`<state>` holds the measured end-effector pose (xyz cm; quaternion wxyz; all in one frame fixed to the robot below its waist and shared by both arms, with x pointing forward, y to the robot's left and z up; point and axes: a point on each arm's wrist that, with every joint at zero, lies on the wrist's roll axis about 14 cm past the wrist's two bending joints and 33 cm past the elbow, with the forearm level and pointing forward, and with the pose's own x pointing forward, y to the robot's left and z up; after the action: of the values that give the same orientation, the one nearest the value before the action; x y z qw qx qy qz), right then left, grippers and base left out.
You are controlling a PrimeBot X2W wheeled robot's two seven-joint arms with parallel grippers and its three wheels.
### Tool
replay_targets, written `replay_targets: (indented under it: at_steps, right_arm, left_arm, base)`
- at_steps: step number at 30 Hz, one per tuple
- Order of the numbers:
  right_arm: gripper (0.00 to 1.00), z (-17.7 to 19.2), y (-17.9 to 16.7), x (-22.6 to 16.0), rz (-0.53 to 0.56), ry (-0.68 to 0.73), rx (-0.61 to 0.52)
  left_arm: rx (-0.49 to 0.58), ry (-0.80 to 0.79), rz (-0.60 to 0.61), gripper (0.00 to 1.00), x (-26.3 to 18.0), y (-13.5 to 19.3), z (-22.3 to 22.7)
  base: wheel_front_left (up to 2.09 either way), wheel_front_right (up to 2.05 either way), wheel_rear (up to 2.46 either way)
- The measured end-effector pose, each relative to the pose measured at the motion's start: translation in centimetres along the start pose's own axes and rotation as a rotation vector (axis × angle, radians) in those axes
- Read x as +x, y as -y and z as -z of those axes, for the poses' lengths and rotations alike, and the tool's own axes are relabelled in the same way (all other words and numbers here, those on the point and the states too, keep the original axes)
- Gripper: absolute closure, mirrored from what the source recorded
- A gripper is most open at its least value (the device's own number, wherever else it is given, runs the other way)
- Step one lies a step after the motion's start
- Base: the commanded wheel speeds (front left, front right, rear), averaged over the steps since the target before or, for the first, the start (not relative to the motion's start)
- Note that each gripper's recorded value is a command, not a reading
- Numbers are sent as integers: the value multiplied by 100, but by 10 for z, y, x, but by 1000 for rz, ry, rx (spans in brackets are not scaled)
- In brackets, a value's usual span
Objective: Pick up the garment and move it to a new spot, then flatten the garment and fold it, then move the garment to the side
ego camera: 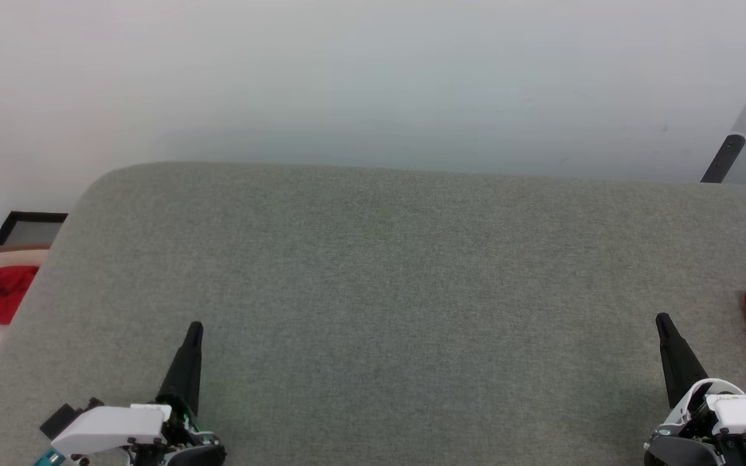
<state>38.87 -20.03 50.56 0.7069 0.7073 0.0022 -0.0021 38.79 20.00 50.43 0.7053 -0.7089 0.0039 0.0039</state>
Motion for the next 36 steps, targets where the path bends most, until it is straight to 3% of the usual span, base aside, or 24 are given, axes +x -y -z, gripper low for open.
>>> replay_targets:
  at_steps: [36]
  right_arm:
    - [100,0,0,0,0,0,0]
  left_arm:
    - [1,-1,0,100,0,0,0]
  base:
    - [0,0,0]
